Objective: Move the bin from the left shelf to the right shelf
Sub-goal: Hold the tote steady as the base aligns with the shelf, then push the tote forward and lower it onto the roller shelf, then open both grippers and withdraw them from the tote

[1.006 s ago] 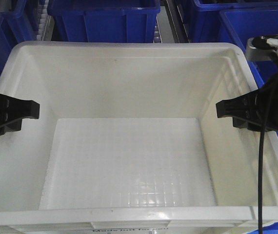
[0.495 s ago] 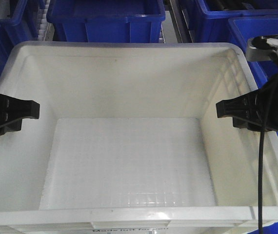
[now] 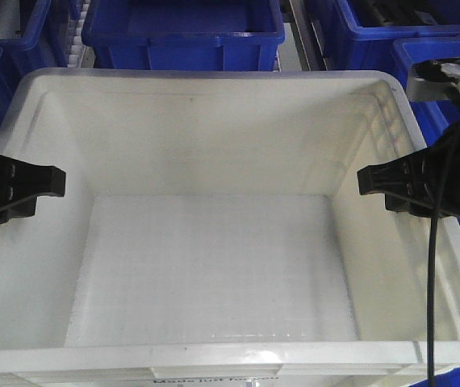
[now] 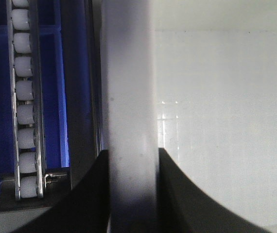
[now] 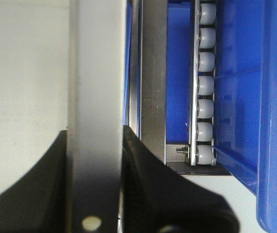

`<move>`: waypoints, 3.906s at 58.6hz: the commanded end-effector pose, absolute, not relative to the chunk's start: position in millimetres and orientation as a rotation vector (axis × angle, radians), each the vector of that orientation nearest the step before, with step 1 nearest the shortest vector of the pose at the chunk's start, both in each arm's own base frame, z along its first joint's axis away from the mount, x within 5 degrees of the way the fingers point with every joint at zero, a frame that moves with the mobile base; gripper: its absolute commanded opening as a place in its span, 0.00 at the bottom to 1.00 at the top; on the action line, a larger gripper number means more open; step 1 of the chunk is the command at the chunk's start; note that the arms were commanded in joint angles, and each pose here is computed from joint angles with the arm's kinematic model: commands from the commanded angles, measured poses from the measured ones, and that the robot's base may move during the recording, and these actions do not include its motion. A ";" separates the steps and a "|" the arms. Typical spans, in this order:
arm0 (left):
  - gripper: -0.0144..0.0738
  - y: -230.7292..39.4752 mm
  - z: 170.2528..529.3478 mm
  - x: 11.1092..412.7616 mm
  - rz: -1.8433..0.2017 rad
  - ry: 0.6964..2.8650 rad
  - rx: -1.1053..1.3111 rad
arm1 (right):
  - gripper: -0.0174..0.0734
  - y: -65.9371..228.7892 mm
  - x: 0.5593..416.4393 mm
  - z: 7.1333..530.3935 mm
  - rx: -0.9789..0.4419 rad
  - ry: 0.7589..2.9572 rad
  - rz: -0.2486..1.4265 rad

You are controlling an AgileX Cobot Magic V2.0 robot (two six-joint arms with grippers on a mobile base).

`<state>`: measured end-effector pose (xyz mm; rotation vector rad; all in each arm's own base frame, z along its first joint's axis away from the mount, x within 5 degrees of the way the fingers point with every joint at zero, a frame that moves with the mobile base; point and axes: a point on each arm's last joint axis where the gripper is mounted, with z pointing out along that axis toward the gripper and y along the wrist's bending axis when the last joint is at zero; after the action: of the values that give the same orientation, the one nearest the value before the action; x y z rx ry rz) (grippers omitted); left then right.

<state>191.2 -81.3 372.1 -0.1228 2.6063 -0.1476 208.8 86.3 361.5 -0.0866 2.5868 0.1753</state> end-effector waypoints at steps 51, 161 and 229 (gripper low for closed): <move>0.16 -75.8 393.5 190.5 -0.148 2.466 -0.086 | 0.19 79.5 211.1 385.0 -0.087 2.421 0.149; 0.43 -109.0 345.1 258.4 -0.116 2.486 -0.086 | 0.53 101.4 287.0 337.9 -0.088 2.344 0.004; 0.62 -51.5 367.1 137.2 -0.272 1.975 0.132 | 0.66 57.3 163.9 369.2 -0.317 1.881 0.115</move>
<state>149.4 -55.2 350.8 0.0945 2.1383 -0.2213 179.9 62.9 352.6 -0.2802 2.0296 0.1053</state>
